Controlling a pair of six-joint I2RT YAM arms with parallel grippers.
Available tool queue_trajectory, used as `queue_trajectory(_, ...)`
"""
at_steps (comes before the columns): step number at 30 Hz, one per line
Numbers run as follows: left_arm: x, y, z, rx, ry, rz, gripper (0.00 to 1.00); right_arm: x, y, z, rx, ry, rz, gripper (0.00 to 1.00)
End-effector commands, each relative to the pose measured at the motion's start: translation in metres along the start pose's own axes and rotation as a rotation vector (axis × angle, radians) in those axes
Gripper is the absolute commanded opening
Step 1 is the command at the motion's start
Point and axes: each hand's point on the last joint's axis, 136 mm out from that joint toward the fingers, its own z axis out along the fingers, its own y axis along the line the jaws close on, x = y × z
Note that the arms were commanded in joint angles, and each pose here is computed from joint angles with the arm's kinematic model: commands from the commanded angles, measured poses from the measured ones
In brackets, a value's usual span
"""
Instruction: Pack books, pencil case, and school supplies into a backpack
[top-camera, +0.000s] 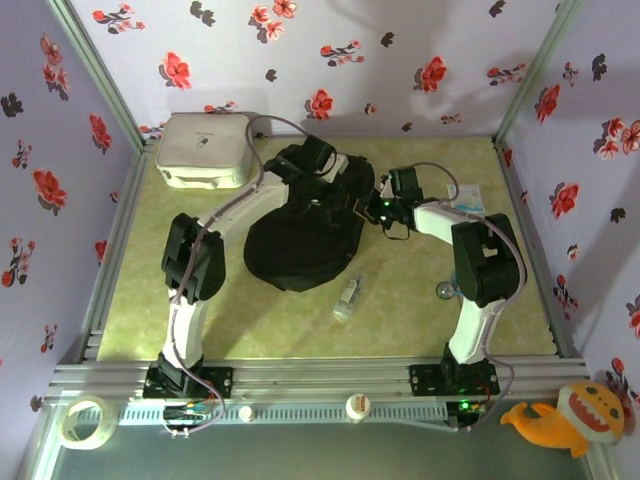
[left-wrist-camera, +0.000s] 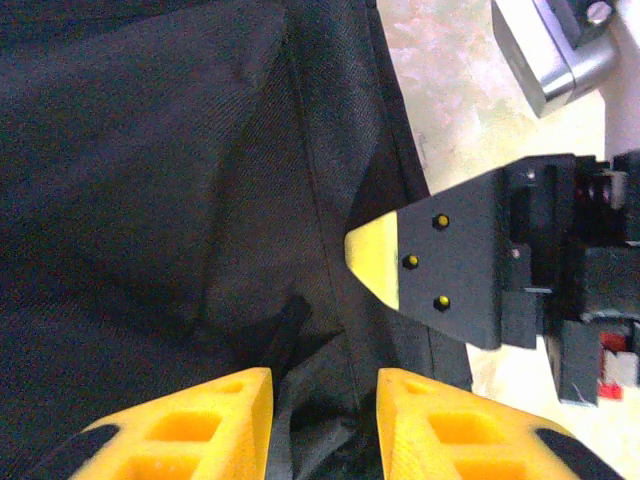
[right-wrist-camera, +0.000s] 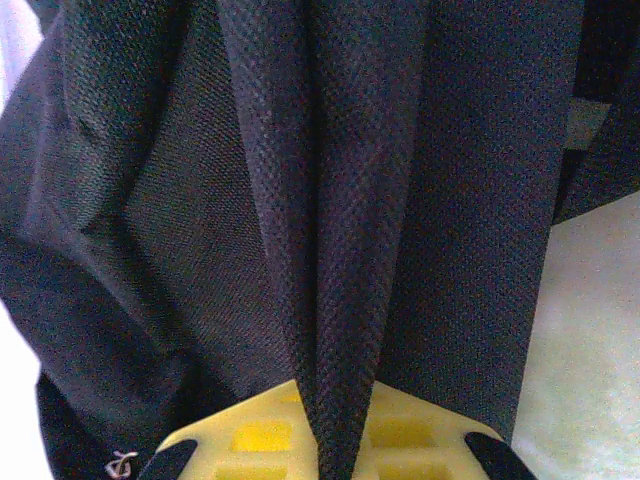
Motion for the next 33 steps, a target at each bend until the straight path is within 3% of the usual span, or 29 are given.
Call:
queue_trajectory(1,0.014,-0.007,0.011,0.027,0.077,0.035,0.32,0.014,0.037,-0.011,-0.146,0.033,-0.006,0.08)
queue_trajectory(13,0.036,0.01,0.037,-0.047,0.227,0.074,0.32,0.031,0.033,-0.01,-0.132,0.05,-0.013,0.06)
queue_trajectory(23,0.052,0.017,0.043,-0.065,0.296,0.139,0.41,0.037,0.031,-0.006,-0.112,0.058,-0.021,0.06)
queue_trajectory(33,0.073,0.023,0.048,-0.08,0.398,0.173,0.36,0.039,0.029,-0.003,-0.098,0.059,-0.02,0.05)
